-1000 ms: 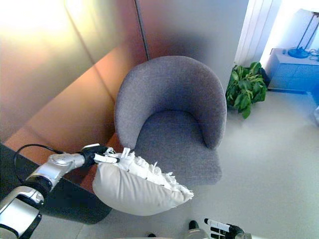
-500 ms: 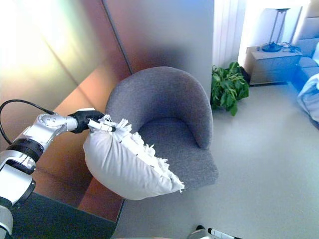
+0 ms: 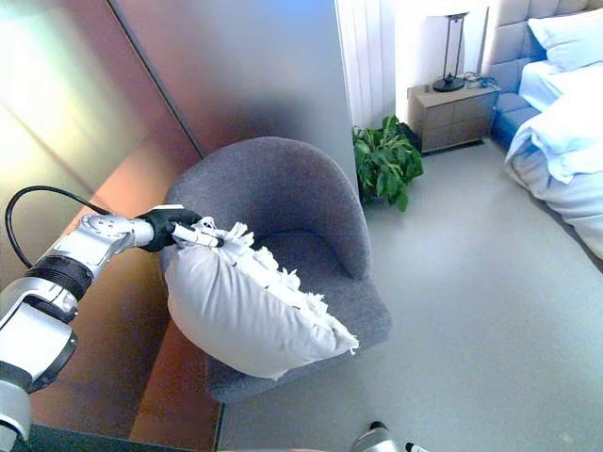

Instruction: Pick up the pillow and put it on the sofa.

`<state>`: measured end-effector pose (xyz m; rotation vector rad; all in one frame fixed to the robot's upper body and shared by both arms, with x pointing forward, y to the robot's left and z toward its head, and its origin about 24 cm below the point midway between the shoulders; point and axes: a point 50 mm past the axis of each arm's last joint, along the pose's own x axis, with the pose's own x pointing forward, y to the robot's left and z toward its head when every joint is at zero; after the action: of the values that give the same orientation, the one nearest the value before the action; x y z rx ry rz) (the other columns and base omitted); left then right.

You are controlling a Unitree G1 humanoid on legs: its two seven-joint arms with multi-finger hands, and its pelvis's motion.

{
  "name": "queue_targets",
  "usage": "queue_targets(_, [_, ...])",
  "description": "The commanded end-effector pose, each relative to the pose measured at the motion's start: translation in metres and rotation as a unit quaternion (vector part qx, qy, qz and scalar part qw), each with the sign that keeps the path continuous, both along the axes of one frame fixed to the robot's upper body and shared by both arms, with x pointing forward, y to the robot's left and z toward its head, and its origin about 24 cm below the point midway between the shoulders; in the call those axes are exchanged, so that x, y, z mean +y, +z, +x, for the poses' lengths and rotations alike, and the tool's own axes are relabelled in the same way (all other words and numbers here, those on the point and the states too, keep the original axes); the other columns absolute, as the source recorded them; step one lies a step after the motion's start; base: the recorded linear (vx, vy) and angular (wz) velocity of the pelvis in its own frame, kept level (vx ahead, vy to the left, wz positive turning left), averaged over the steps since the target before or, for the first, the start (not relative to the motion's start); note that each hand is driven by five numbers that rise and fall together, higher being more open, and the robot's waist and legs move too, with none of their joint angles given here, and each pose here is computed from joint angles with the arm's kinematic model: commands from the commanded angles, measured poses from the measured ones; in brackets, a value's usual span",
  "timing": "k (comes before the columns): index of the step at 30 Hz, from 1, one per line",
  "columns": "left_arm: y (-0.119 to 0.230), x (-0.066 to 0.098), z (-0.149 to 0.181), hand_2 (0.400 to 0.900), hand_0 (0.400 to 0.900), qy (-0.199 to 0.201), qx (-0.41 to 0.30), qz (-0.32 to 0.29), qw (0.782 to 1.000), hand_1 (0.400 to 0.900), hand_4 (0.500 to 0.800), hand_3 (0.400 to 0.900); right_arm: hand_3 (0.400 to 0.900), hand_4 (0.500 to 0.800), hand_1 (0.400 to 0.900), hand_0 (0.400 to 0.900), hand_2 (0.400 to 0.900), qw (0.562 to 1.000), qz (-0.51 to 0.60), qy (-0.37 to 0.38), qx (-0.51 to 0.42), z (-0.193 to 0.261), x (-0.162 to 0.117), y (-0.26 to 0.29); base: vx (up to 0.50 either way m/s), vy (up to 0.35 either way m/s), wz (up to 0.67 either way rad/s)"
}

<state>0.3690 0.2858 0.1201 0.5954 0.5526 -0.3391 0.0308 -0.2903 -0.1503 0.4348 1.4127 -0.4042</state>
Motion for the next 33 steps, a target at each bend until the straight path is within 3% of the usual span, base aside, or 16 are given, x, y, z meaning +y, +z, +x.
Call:
queue_targets(1, [0.123,0.013,0.023,0.4,0.4,0.081,-0.212,-0.077,0.971,0.4,0.5,0.4,0.9,0.8,0.9,0.9,0.9,0.999,-0.011,-0.035,0.033,-0.02,-0.015,0.006,0.038,-0.025,-0.08])
queue_targets(2, [0.123,0.013,0.023,0.565,0.565,0.089,-0.211,-0.092,0.969,0.565,0.599,0.565,0.9,0.8,0.9,0.9,0.9,0.999,-0.011,-0.036,0.039,-0.023,-0.015,0.006,0.03,-0.024,-0.08])
queue_targets(3, [0.124,0.012,0.024,0.9,0.9,0.092,-0.212,-0.102,0.968,0.9,0.8,0.9,0.9,0.8,0.9,0.9,0.9,0.998,-0.011,-0.037,0.042,-0.027,-0.015,0.006,0.024,-0.021,-0.05])
queue_targets(20, [0.119,0.016,0.022,0.9,0.9,0.112,-0.211,-0.108,0.965,0.9,0.8,0.9,0.9,0.8,0.9,0.9,0.9,0.999,0.0,-0.019,0.033,-0.022,-0.003,0.001,0.009,-0.016,0.01])
queue_targets(33, [0.131,0.022,0.017,0.9,0.9,0.101,-0.241,-0.127,0.957,0.9,0.8,0.9,0.9,0.8,0.9,0.9,0.9,1.0,0.01,0.001,0.017,-0.015,0.007,-0.004,-0.047,0.016,0.05])
